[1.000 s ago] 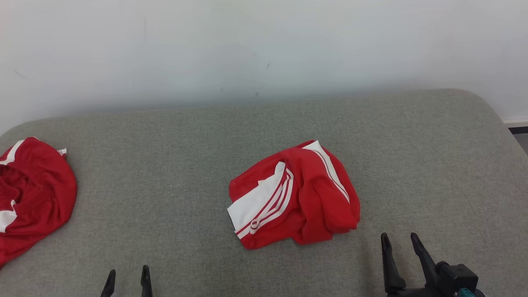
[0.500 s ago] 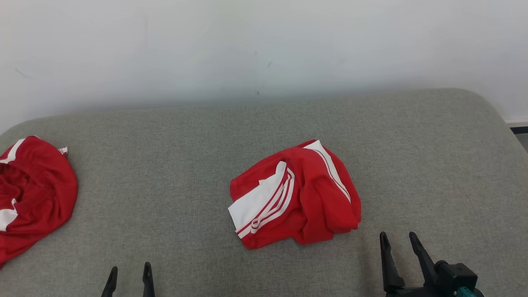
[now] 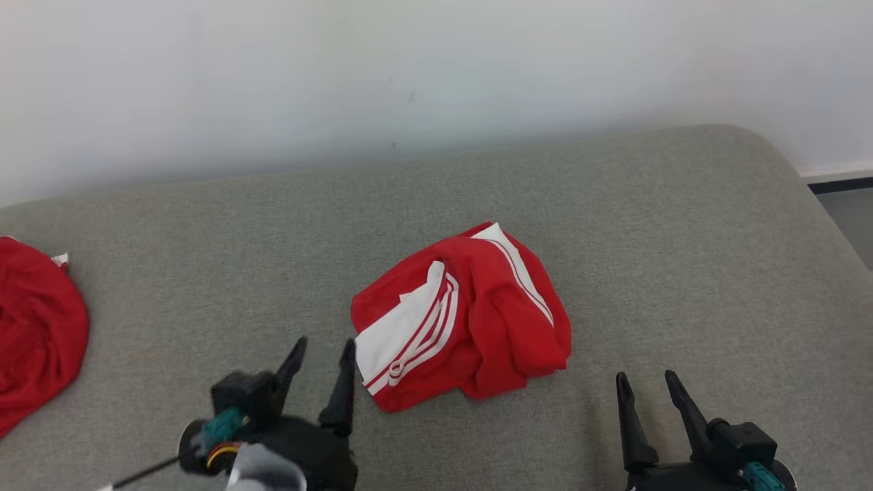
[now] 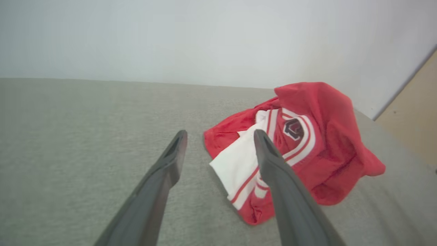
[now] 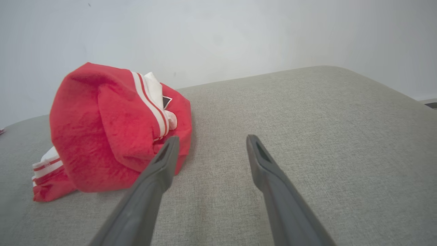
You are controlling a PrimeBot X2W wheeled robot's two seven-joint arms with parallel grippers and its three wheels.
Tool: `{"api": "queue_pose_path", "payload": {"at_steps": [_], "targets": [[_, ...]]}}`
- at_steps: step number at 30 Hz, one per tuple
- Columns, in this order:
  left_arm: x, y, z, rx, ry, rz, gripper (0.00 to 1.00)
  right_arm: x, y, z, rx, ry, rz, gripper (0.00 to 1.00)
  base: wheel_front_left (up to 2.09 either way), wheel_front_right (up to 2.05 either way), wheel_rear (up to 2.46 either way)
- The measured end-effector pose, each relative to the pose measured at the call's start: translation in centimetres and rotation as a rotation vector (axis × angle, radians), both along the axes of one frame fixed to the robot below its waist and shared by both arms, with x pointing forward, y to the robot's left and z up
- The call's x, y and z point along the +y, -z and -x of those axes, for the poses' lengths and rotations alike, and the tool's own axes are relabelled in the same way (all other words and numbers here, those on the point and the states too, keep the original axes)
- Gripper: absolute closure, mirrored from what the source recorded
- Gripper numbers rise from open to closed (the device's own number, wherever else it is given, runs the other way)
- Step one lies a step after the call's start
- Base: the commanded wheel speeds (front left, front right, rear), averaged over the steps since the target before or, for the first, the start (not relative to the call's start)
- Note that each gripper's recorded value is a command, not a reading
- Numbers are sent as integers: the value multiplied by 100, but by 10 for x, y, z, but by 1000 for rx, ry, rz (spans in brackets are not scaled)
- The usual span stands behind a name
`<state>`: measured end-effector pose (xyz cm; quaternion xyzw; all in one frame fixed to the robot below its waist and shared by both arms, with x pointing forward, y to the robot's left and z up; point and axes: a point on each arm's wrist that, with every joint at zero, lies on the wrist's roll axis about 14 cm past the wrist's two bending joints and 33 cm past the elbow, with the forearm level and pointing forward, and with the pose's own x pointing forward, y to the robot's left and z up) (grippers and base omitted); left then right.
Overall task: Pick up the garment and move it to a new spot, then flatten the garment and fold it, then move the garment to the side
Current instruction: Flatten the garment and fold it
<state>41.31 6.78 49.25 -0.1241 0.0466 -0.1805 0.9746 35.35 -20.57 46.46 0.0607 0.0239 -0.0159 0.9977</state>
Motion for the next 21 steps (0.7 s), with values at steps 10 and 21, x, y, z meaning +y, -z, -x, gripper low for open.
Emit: {"api": "queue_pose_path", "payload": {"at_steps": [10, 21], "targets": [[-78, 11, -31, 215, 259, -65, 0, -23, 2, 14, 13, 75, 3, 0, 0, 0, 0], [-122, 31, -26, 364, 425, -101, 0, -50, 8, 34, 36, 171, 0, 0, 0, 0, 0]]}}
